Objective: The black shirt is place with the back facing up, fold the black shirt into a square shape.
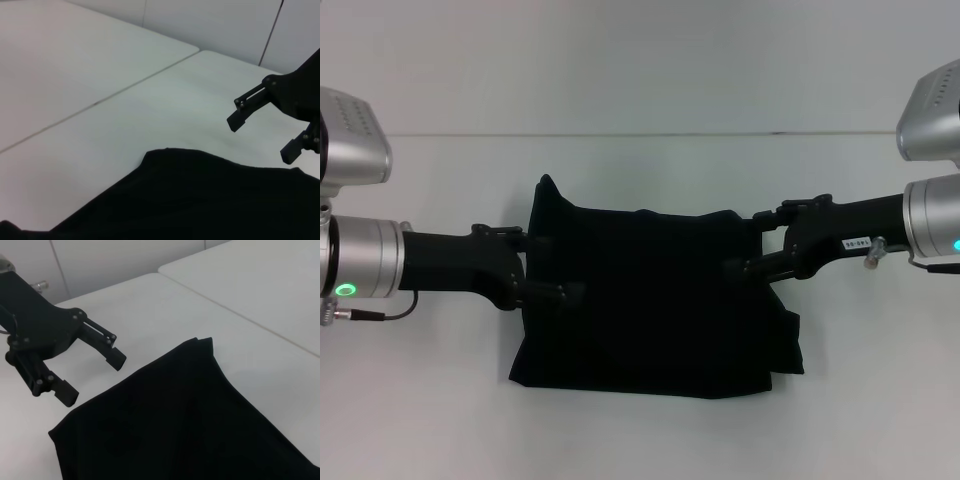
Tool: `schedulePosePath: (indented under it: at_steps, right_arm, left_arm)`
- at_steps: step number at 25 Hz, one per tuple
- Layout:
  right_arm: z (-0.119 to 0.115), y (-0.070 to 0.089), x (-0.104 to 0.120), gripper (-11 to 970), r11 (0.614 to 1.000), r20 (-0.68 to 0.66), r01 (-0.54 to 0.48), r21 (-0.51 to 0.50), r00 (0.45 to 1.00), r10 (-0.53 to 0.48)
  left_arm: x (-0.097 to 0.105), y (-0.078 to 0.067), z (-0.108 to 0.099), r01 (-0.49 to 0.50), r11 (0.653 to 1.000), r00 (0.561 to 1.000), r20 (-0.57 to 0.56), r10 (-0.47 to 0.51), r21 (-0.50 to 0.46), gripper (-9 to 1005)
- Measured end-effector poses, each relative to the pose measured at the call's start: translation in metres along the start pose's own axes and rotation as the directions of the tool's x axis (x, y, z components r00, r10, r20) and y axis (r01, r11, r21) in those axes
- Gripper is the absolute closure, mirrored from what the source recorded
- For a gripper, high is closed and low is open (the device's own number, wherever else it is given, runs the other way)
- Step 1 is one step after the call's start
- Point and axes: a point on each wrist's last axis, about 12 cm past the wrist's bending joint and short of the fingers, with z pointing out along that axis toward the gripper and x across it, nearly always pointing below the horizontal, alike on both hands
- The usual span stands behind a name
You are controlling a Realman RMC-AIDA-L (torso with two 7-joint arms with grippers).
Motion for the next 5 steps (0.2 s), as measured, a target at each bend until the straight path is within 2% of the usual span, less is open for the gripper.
schedulePosePath:
  at_steps: [5]
  right_arm:
    - [0.0015, 0.0012, 0.0000, 14, 1.000, 0.001, -0.002, -0.003, 1.000, 0.002]
  left_arm:
    - [-0.0008, -0.0008, -0.0011, 0.003, 1.000, 1.000, 0.007, -0.004, 0.006, 101]
